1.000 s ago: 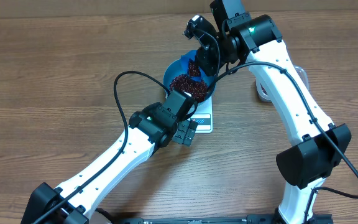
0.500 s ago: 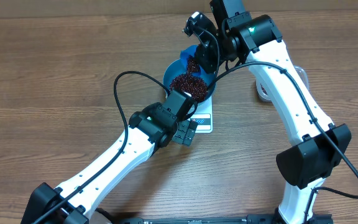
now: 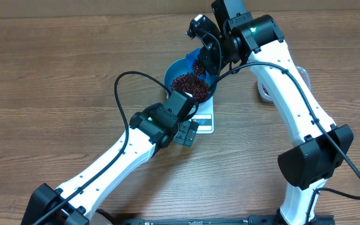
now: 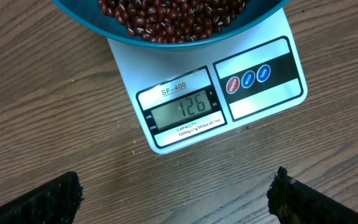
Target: Scoop item into bowl and weigh 150g on scale
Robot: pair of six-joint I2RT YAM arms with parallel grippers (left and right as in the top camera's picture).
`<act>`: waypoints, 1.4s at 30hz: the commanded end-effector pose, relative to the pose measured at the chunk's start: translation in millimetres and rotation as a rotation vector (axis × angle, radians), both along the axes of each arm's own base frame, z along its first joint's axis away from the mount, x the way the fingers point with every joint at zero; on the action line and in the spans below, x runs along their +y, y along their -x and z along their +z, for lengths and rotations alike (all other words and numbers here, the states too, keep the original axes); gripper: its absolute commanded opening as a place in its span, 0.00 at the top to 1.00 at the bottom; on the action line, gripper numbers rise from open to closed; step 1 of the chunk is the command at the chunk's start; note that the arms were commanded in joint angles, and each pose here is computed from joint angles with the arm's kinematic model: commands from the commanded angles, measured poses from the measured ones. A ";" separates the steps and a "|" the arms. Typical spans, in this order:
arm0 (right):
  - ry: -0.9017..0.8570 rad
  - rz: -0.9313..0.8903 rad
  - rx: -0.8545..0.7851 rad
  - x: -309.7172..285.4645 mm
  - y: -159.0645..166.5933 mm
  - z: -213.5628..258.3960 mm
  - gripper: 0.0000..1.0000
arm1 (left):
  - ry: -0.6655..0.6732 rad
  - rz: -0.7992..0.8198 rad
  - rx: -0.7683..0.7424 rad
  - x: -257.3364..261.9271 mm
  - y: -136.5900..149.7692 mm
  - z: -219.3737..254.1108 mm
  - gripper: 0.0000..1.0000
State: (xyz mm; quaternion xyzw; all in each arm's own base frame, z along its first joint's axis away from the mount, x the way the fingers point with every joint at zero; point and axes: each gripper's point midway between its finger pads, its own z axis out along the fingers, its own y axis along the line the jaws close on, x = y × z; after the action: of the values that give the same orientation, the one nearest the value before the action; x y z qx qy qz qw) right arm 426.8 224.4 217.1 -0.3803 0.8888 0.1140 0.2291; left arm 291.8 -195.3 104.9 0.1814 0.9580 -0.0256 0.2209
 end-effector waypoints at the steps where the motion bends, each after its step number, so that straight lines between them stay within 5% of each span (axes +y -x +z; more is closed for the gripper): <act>1: -0.046 0.011 -0.072 3.0 3.3 35.1 0.96 | -0.017 -0.006 0.004 3.2 0.0 -4.0 0.00; 42: -0.026 -0.009 -0.060 3.6 6.4 32.3 0.96 | -0.017 -0.006 0.004 3.2 0.0 -4.0 0.01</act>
State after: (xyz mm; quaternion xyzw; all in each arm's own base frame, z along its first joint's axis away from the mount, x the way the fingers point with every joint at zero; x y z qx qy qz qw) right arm 420.6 228.6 217.9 -0.3735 0.8919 0.1265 0.2215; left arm 291.7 -195.2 104.8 0.1814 0.9580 -0.0255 0.2205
